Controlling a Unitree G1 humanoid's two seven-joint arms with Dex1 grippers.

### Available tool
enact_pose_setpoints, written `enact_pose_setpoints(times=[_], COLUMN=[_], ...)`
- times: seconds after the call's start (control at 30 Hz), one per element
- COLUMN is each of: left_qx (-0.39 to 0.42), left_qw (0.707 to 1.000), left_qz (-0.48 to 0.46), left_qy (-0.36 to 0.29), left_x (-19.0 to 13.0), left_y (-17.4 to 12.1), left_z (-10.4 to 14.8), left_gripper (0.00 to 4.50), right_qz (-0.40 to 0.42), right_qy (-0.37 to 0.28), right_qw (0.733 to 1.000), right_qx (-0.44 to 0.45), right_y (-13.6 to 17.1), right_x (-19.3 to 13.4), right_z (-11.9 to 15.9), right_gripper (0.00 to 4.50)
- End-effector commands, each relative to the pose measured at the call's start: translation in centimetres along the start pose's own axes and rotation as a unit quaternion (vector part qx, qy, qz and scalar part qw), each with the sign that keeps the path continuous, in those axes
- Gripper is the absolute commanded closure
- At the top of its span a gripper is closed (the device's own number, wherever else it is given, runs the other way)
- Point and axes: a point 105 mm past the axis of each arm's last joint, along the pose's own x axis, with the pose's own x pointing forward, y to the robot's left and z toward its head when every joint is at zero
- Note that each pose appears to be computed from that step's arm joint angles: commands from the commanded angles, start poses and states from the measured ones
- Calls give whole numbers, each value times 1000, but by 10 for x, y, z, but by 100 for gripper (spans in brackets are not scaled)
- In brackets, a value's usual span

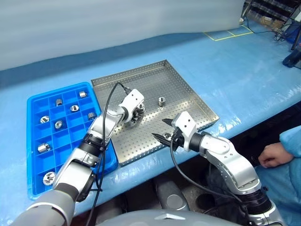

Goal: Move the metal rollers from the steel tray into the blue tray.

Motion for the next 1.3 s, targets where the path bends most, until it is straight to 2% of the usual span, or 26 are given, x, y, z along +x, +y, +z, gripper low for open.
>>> enact_pose_setpoints(times=[0.03, 0.13, 0.3, 0.43, 0.57, 0.77, 1.03, 1.3], left_qx=[-3, -17, -28, 13, -42, -78, -86, -98], left_qw=[998, 993, 987, 982, 970, 965, 958, 959], left_qz=[-36, -44, -7, 153, 222, 247, 275, 266], left_qy=[-55, -106, -161, -106, -86, -46, -14, 3], left_x=[-16, -47, -107, -154, -183, -187, -197, -193], left_y=[-6, 0, 18, 53, 54, 40, 34, 27], left_z=[18, 37, 48, 16, -17, -49, -67, -77], left_gripper=[283, 283, 283, 283, 283, 283, 283, 283], right_qz=[23, 46, 71, 84, 89, 116, 121, 121], right_qy=[-27, -32, -45, -42, -32, -32, -25, -27], right_qw=[999, 998, 996, 995, 995, 993, 992, 992], right_qx=[0, 26, 31, 28, 26, 20, 7, 6], right_y=[5, 7, 6, 9, 10, 16, 16, 16], right_x=[2, 4, 8, 15, 23, 28, 28, 29], right_z=[13, 10, 16, 15, 12, 15, 16, 17], right_gripper=[80, 80, 80, 80, 80, 80, 80, 80])
